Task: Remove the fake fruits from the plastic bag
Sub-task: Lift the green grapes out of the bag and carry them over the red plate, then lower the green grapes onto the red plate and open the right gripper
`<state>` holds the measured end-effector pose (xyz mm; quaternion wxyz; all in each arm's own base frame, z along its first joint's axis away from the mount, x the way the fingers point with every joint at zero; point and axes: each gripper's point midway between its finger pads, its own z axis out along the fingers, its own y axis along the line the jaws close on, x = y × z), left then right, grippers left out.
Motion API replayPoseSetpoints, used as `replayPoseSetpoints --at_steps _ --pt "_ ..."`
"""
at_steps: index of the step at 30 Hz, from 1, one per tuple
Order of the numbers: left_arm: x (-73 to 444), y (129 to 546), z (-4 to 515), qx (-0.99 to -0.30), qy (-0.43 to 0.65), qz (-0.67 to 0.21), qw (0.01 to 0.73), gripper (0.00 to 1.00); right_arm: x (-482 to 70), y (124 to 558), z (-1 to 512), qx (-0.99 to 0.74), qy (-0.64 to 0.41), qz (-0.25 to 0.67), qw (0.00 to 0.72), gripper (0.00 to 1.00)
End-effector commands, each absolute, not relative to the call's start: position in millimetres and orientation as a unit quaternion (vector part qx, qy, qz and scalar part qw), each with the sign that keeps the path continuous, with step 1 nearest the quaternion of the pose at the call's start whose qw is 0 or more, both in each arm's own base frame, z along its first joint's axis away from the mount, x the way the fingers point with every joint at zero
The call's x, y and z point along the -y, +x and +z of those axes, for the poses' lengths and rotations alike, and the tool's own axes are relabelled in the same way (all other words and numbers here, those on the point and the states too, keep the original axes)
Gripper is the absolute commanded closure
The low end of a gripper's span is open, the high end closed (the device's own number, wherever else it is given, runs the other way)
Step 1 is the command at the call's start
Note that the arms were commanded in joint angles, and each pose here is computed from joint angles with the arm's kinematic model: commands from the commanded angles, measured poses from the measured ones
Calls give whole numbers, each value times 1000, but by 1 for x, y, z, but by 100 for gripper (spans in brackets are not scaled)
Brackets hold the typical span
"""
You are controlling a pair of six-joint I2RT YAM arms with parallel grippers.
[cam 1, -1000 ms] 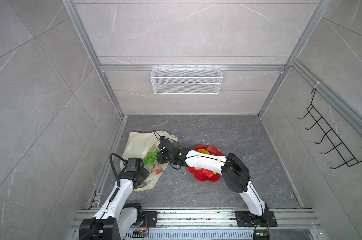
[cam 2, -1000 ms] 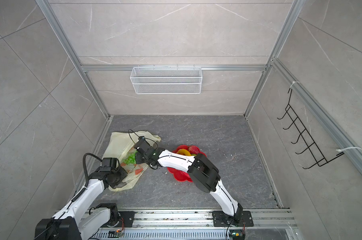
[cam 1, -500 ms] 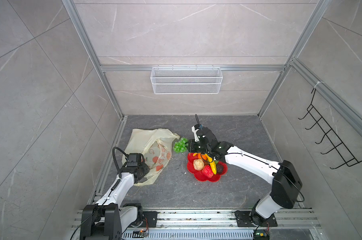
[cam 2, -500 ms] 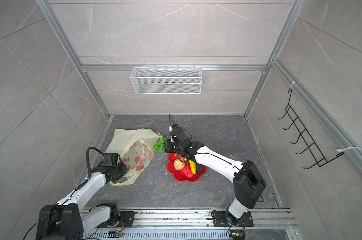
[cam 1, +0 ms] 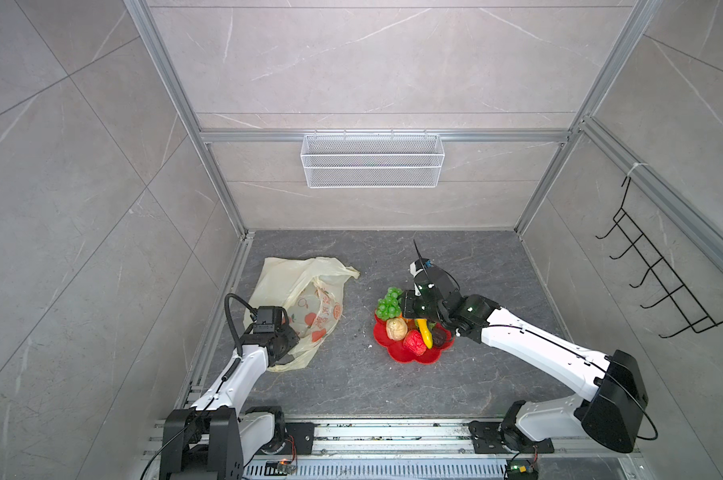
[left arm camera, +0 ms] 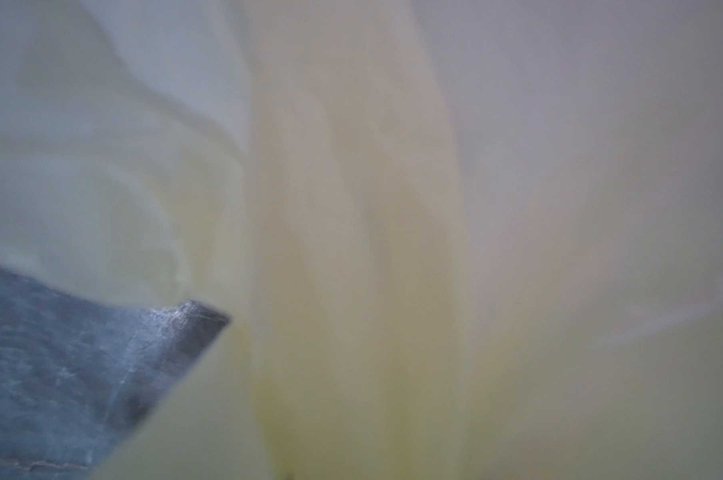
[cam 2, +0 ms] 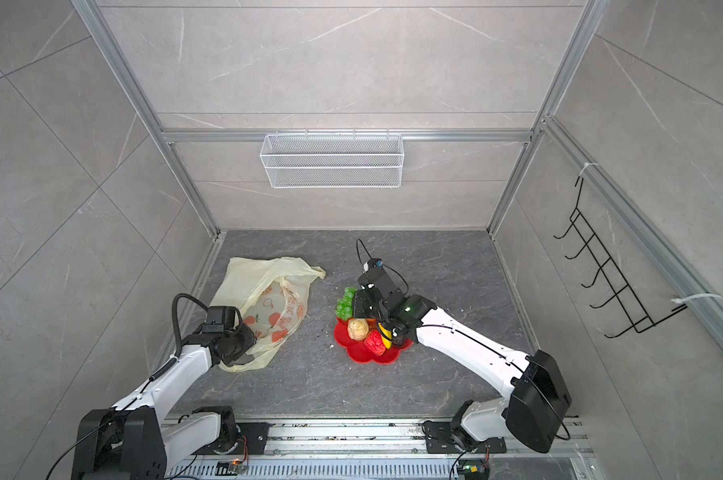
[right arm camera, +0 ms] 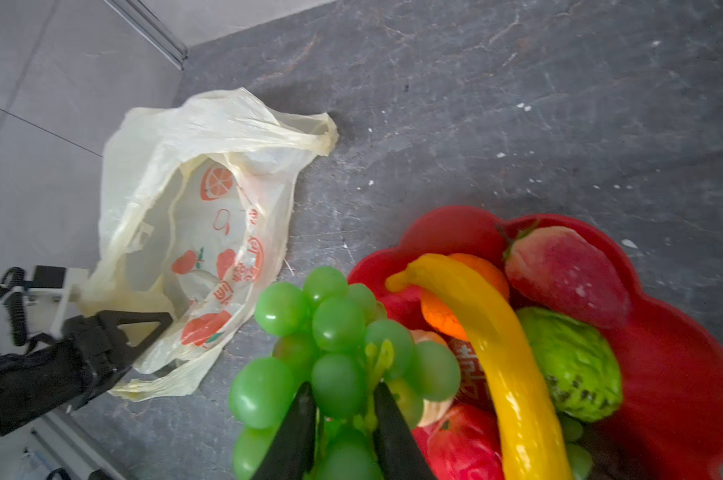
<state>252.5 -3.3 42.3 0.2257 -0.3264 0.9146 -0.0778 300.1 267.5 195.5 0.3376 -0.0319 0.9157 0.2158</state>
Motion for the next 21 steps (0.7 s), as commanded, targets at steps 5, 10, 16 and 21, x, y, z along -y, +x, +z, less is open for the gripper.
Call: replayPoseSetpoints --at_steps 5,10,16,21 --pt "4 261 53 -912 -315 -86 247 64 -252 297 194 -917 -50 150 365 73" --pt "4 261 53 -912 -315 -86 248 64 -262 285 190 -918 -87 102 373 69" --pt "4 261 53 -913 -314 -86 247 63 -270 270 180 -919 -114 78 369 67" --pt "4 261 53 -913 -313 -87 247 63 -271 261 164 -925 -116 81 353 65"
